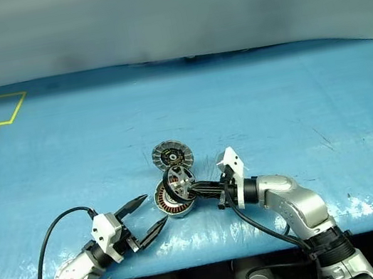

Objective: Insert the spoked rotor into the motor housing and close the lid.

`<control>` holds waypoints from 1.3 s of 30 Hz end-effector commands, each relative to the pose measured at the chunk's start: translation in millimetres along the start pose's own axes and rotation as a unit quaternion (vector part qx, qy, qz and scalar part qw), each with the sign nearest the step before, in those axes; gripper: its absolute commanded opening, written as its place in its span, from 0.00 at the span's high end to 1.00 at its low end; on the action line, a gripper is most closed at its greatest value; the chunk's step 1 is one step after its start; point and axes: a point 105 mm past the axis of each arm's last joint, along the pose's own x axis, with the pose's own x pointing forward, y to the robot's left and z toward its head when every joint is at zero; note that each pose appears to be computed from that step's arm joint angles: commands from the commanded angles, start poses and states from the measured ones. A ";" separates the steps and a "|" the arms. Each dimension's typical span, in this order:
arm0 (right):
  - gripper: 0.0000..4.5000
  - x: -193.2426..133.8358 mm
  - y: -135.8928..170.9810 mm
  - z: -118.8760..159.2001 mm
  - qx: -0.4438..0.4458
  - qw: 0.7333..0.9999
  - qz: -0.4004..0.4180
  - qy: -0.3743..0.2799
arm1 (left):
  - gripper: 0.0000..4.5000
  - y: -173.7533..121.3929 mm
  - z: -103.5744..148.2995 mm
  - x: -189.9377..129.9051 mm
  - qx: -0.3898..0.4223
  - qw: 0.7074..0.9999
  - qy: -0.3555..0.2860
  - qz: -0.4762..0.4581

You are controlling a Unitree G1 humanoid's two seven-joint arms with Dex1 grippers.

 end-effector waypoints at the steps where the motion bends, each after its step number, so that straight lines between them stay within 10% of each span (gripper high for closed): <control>1: 0.94 2.8 1.1 6.3 -0.019 1.000 0.009 -0.005 | 0.07 0.6 2.7 -0.5 0.007 1.000 -0.009 0.005; 8: 0.46 4.3 2.7 5.4 -0.027 1.000 0.015 -0.003 | 0.07 1.3 0.9 -2.1 0.007 1.000 -0.007 0.007; 18: 0.46 6.7 1.5 10.4 -0.024 0.999 0.010 -0.018 | 0.07 2.0 0.0 -2.7 0.007 1.000 -0.008 0.008; 27: 1.00 -2.3 -9.6 16.6 -0.027 0.999 -0.019 -0.028 | 0.07 3.2 -1.3 -5.5 0.007 1.000 -0.006 0.012; 39: 1.00 -15.8 -83.8 38.5 -0.084 0.971 -0.223 -0.018 | 0.07 6.4 -0.9 -13.4 0.006 1.000 -0.004 0.029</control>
